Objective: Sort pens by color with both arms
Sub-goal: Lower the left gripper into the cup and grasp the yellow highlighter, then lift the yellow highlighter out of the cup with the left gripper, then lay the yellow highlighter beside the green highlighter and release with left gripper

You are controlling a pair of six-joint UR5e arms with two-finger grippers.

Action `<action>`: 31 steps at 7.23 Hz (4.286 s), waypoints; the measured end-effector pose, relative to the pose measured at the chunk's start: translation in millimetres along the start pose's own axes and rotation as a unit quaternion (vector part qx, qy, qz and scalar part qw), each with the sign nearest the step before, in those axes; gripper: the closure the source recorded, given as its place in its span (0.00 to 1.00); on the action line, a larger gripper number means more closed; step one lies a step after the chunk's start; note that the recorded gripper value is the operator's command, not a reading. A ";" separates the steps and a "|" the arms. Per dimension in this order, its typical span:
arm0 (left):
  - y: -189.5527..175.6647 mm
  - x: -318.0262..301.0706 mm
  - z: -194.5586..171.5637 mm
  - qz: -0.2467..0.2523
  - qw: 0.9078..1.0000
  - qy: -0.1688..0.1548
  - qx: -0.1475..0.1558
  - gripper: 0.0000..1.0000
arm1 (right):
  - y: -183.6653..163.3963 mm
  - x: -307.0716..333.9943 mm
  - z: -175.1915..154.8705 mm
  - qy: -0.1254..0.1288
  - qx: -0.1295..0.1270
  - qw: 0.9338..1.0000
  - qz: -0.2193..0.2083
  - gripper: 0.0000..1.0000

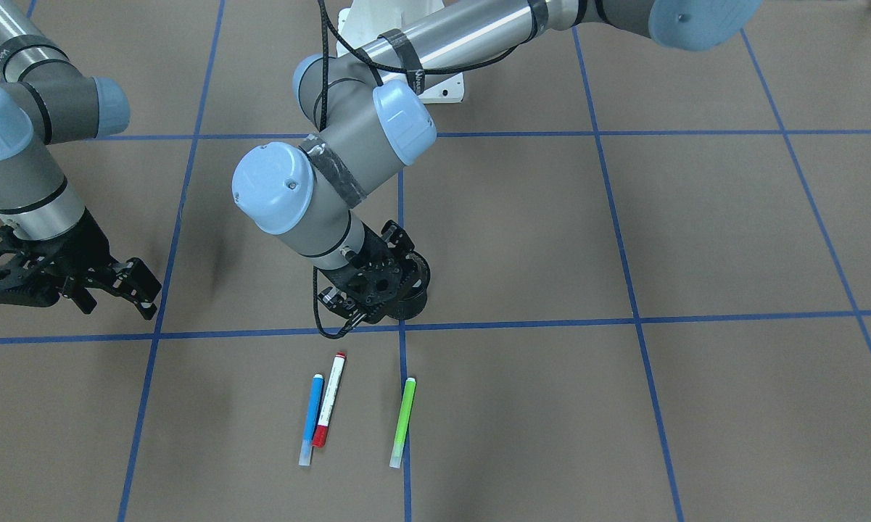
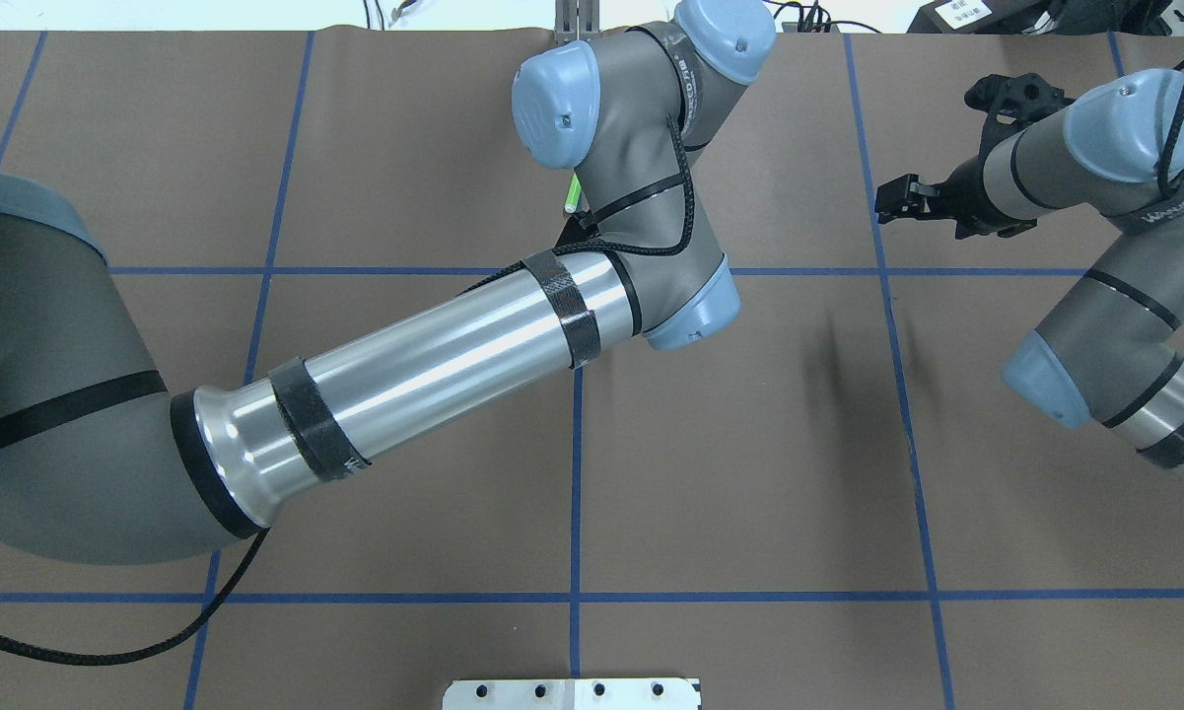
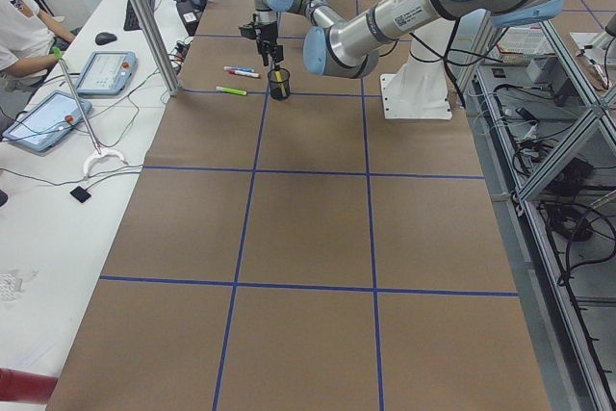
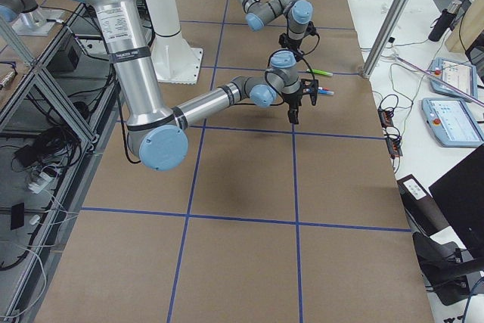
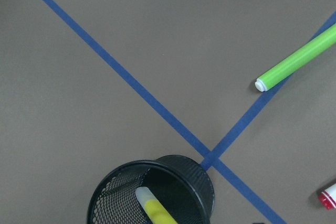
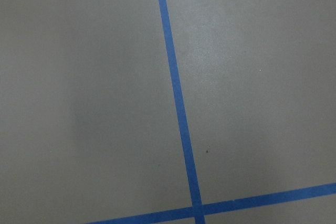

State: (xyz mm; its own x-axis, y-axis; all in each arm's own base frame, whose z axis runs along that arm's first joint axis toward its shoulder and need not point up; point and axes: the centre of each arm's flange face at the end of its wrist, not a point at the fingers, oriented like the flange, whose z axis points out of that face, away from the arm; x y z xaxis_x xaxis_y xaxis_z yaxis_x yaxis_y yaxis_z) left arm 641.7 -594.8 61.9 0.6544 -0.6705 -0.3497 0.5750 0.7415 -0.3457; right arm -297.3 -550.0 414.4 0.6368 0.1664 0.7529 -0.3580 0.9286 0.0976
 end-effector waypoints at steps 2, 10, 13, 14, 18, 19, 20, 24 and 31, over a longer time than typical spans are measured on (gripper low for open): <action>2.6 0.6 -0.9 0.004 1.000 0.003 -0.001 0.27 | -0.4 -1.0 -0.4 0.000 0.000 1.000 0.000 0.00; 10.2 -1.0 2.3 0.007 1.000 0.002 -0.003 1.00 | -0.9 -1.9 -0.2 -0.001 0.001 1.000 0.001 0.00; 8.8 -3.8 -16.4 0.006 1.000 0.009 -0.004 1.00 | -0.6 -3.5 -0.5 -0.002 0.001 1.000 0.002 0.00; 7.3 -7.7 -35.3 0.006 1.000 0.015 -0.004 1.00 | -0.4 -3.2 0.6 -0.001 0.000 1.000 0.002 0.00; 1.6 -37.7 -118.7 0.008 0.999 0.040 -0.006 1.00 | -3.3 -7.0 4.9 0.000 0.000 1.000 0.004 0.00; -1.2 -47.4 -139.1 0.010 0.999 0.052 -0.005 1.00 | -4.9 -12.3 2.9 -0.004 0.001 1.000 0.004 0.00; -13.0 -55.3 -151.7 0.010 0.998 0.065 0.002 1.00 | -6.7 -17.7 0.5 -0.008 0.003 1.000 0.003 0.00; -100.2 -94.5 -78.6 0.029 0.966 0.220 0.129 1.00 | -8.3 -36.2 -20.1 -0.030 0.013 0.999 0.010 0.00; -129.0 -102.3 134.7 0.023 0.868 0.423 0.258 1.00 | -5.6 -35.8 -24.5 -0.032 0.015 0.999 0.020 0.00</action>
State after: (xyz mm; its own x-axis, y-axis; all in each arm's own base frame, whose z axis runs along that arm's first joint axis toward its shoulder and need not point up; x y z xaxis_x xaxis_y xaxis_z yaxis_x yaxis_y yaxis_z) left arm 566.7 -618.4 259.5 0.2127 -0.2570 -0.9427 0.8441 0.5343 0.0448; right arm -301.4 -553.0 370.9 0.5765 0.1798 0.7971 -0.4026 0.9114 0.0857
